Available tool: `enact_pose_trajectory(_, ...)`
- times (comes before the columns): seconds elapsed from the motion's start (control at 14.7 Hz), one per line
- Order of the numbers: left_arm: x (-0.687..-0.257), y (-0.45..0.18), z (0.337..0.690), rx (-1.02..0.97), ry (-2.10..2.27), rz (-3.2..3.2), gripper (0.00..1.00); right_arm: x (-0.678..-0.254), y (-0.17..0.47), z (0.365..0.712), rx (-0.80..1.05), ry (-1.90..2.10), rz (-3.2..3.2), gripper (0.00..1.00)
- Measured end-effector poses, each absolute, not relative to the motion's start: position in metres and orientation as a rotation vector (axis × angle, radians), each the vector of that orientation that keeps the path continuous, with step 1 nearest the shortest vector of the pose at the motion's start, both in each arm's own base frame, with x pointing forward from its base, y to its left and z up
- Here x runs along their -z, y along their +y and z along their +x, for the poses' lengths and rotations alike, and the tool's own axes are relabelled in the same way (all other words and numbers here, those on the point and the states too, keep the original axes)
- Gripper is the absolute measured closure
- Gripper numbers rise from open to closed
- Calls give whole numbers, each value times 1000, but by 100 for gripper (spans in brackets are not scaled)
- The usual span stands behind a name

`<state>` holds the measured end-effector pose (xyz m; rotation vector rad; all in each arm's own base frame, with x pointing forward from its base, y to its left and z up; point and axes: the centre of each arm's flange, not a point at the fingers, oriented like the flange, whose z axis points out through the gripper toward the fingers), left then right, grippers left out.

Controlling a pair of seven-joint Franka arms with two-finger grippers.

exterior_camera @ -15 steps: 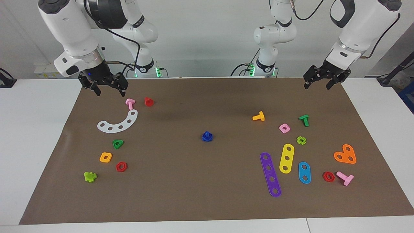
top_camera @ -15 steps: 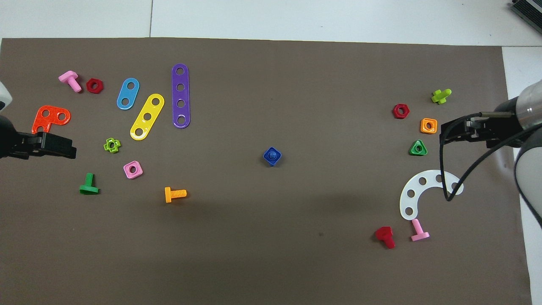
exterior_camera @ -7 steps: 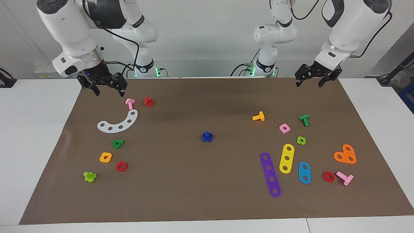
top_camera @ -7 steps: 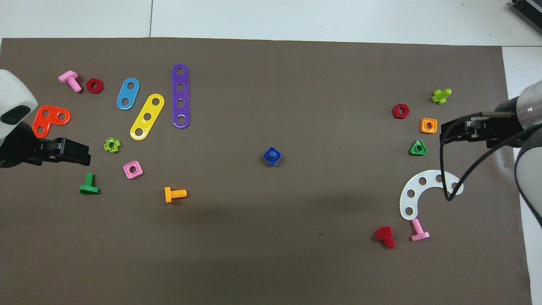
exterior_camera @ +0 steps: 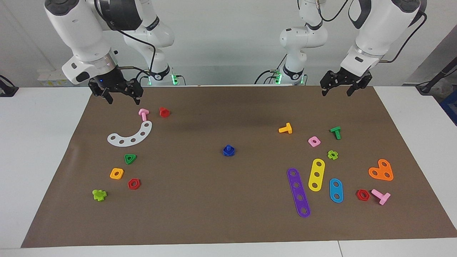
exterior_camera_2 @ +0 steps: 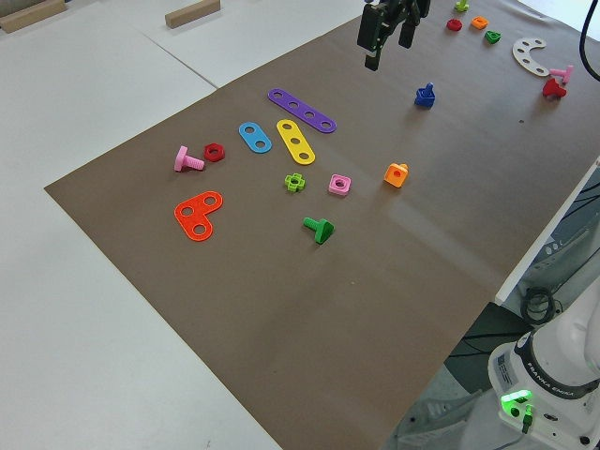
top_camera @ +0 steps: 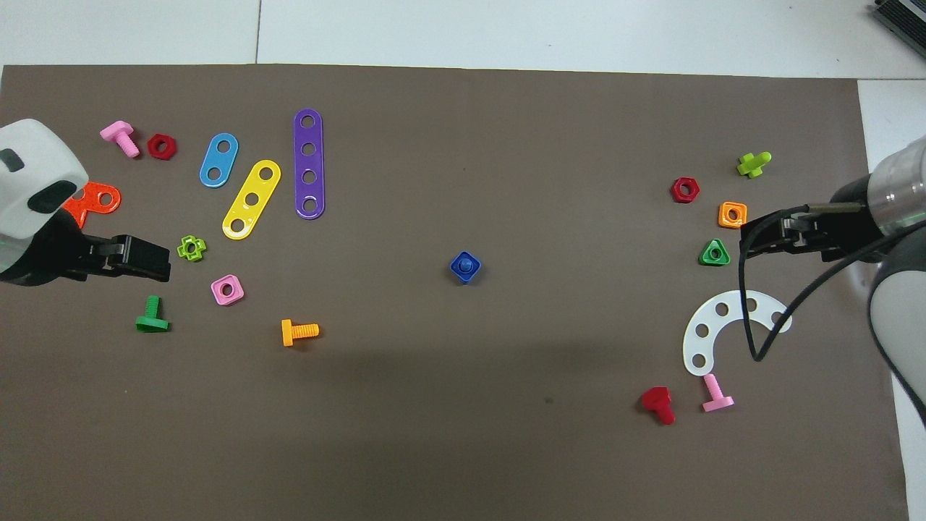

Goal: Unscrew and place screws in storage area
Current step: 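Reach the left gripper toward the blue nut at the table centre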

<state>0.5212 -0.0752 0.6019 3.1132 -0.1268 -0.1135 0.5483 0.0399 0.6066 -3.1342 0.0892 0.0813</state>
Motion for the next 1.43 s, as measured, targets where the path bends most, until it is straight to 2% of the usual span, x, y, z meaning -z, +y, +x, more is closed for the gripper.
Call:
enact_pose_trajectory(1.02,-589,-104,519,123,-190,3112,0,-607,40,548,-81,90,-3134,0)
enact_pose_trajectory(1.43,-573,-158,524,74,-136,3113,0,-607,40,548,-81,90,-3134,0)
